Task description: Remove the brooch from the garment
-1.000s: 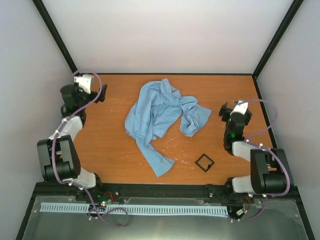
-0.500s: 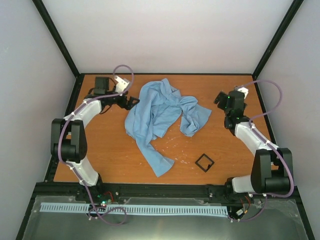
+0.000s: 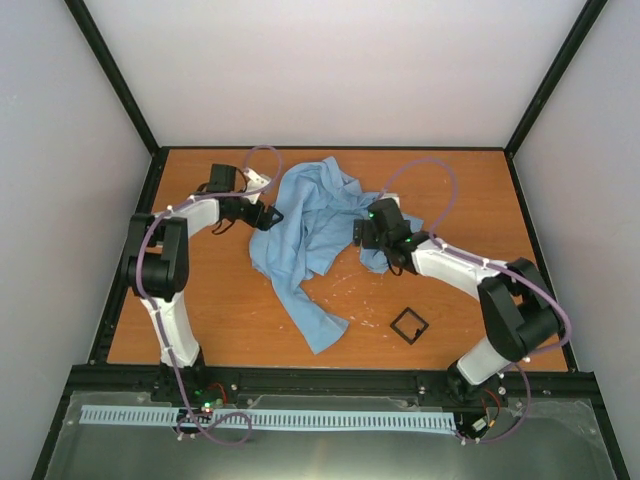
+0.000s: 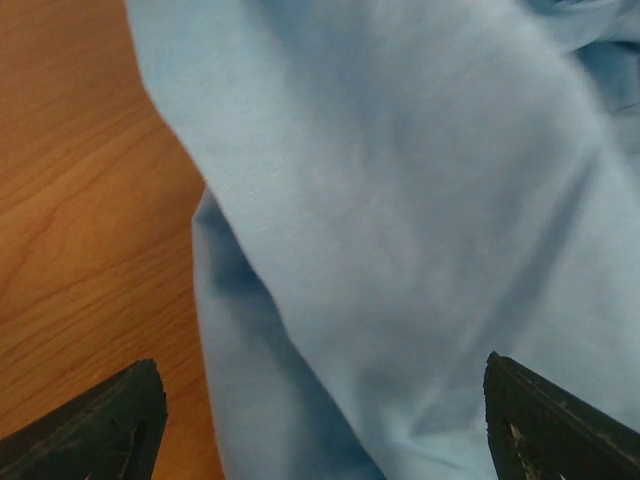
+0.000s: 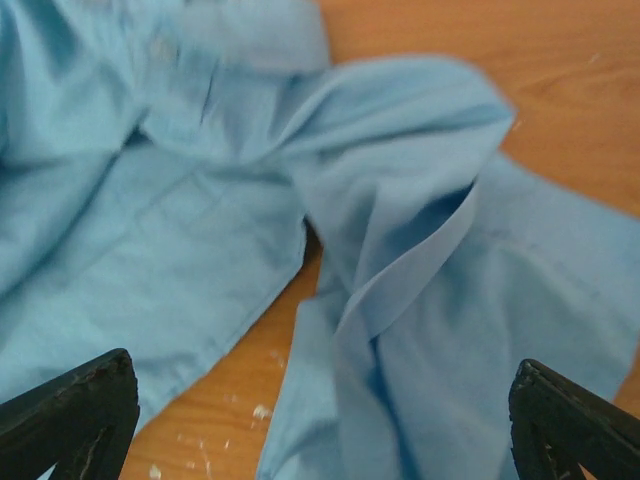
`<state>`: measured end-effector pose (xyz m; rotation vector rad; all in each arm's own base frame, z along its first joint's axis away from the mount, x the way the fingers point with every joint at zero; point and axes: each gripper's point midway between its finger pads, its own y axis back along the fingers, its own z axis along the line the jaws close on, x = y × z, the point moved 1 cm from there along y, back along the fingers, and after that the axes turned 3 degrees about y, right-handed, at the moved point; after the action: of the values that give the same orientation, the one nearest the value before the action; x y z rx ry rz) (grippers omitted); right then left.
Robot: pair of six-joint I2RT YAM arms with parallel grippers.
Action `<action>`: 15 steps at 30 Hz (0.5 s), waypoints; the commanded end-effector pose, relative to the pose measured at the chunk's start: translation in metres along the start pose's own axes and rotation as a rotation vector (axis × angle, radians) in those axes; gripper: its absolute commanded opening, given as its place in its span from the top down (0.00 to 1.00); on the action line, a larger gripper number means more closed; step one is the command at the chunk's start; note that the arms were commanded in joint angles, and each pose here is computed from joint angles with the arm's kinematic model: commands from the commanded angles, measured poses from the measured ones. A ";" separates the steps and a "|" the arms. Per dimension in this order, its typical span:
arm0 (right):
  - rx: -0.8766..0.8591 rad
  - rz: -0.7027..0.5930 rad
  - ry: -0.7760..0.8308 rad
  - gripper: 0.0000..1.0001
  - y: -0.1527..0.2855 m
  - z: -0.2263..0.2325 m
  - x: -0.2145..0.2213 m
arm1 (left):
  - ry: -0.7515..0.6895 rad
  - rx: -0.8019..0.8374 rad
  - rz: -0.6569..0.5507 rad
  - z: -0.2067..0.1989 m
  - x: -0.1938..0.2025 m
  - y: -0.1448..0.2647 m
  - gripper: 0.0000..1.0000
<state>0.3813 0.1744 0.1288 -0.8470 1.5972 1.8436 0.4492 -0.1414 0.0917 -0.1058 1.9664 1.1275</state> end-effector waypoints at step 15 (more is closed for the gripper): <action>0.097 0.194 0.073 0.09 -0.028 -0.003 0.053 | 0.112 0.156 0.021 0.003 -0.038 -0.027 0.58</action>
<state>0.3640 0.1797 0.0732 -0.7829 1.8264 1.8794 0.4883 -0.1581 0.0902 -0.0898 2.1003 1.0538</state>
